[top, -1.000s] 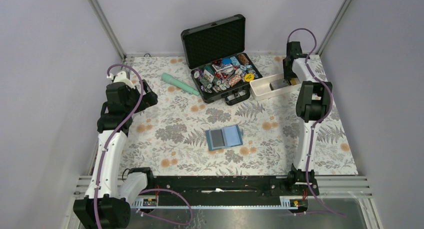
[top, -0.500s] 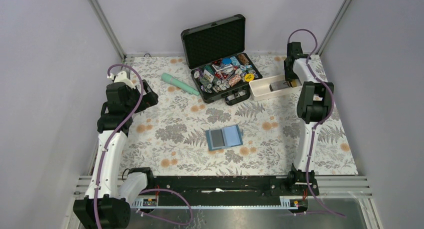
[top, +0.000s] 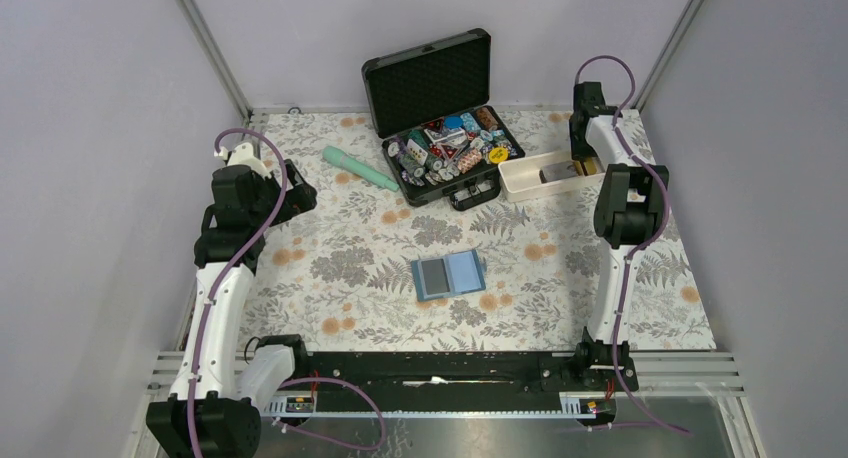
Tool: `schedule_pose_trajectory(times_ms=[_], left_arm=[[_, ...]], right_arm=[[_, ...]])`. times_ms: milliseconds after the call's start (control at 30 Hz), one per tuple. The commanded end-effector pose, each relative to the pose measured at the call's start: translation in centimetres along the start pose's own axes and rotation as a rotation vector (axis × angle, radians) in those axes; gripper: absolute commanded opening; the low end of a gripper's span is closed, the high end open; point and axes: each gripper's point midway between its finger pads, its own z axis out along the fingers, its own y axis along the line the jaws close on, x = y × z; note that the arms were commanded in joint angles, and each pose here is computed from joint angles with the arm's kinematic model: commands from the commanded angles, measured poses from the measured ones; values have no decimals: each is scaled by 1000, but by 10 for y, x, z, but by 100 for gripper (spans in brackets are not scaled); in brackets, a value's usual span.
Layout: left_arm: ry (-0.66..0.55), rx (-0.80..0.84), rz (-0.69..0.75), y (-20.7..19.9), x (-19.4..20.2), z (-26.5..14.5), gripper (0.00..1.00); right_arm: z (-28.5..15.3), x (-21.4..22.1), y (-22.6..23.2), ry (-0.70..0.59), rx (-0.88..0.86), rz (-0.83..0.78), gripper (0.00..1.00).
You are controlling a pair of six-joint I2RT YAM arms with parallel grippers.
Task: Put the credit cards into the card holder
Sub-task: Pick up the credit card from the storage box.
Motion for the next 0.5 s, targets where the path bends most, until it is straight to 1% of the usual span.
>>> schedule_pose_trajectory(times_ms=[0,200,367,433,467], left_arm=[[-54,33,3,-7,-11,-1,99],[-54,33,5,-7,-11,-1,99],[-54,33,6,-7,-11,-1,99],[-53,33,8,-7,-10,-1,99],[-53,34,9,-7,-10,-1,99]], right_arm=[[-28,-14,-10,-42,8,26,49],[-29,-12,-1,-31,-26,19,46],[-35,-15,6,-38,-76,24,40],[-33,-14,6,-30,-73,14,41],[-32,-13,6,-23,-66,8,44]])
